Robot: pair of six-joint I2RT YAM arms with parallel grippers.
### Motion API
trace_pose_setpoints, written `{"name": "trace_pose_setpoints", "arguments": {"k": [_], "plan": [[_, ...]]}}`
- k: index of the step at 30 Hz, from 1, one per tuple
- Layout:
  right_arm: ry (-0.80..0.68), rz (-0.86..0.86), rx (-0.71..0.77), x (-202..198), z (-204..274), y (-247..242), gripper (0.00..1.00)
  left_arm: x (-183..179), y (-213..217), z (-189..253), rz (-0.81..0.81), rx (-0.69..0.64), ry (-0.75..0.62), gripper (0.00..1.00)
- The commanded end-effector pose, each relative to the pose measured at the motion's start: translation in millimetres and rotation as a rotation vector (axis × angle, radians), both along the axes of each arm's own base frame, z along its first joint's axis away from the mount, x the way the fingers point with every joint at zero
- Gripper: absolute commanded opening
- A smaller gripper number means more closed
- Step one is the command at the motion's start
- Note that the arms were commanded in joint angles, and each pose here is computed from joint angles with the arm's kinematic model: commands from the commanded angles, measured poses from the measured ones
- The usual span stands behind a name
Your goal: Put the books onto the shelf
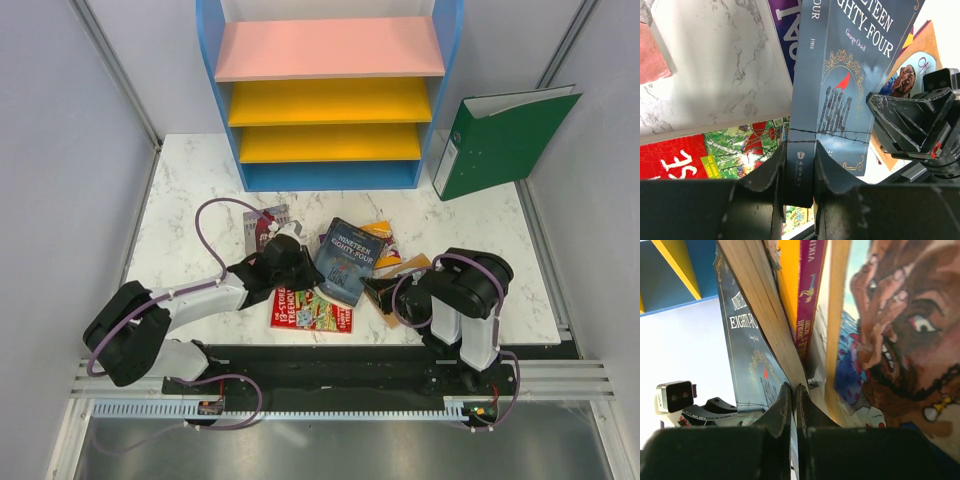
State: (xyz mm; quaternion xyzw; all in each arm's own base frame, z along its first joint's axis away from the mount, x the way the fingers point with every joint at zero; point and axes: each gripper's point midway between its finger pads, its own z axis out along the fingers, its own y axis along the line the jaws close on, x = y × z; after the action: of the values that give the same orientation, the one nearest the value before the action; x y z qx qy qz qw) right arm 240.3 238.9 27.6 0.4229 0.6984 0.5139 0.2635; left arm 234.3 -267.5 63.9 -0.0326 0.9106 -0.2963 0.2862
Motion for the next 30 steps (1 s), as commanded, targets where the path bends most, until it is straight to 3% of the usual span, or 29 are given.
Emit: {"name": "trace_pose_setpoints", "arguments": {"k": [1, 6, 8, 9, 10, 11, 12, 13, 16, 19, 23, 30], "plan": [[-0.112, 0.121, 0.026, -21, 25, 5, 0.00, -1, -14, 17, -0.052, -0.059, -0.021, 0.03], [-0.179, 0.171, -0.056, -9, 40, 17, 0.00, -5, -7, 33, -0.066, -0.040, -0.047, 0.02], [-0.152, 0.221, -0.229, -4, 22, 20, 0.03, -3, -5, 42, -0.069, -0.032, -0.072, 0.02], [-0.215, 0.231, -0.260, 1, 45, 23, 0.05, -5, -2, 47, -0.072, -0.027, -0.074, 0.02], [-0.152, 0.228, -0.397, 10, 35, 19, 0.19, -5, -1, 50, -0.072, -0.021, -0.082, 0.02], [-0.236, 0.239, -0.473, 13, 58, 18, 0.29, -4, -1, 56, -0.077, -0.021, -0.093, 0.02], [-0.246, 0.236, -0.528, 17, 65, 15, 0.37, -5, 0, 59, -0.083, -0.017, -0.095, 0.02], [-0.231, 0.235, -0.591, 20, 72, 10, 0.52, -6, 0, 62, -0.090, -0.017, -0.097, 0.02], [-0.277, 0.208, -0.714, 27, 93, -6, 0.73, -7, -3, 72, -0.110, -0.017, -0.099, 0.02], [-0.282, 0.190, -0.791, 29, 98, -19, 0.84, -5, -7, 88, -0.123, -0.035, -0.110, 0.02], [-0.279, 0.154, -0.846, 27, 99, -34, 0.96, -4, -10, 116, -0.118, -0.083, -0.149, 0.02], [-0.273, 0.031, -0.907, 21, 101, -74, 0.98, 6, -15, 193, -0.137, -0.137, -0.273, 0.02]]}}
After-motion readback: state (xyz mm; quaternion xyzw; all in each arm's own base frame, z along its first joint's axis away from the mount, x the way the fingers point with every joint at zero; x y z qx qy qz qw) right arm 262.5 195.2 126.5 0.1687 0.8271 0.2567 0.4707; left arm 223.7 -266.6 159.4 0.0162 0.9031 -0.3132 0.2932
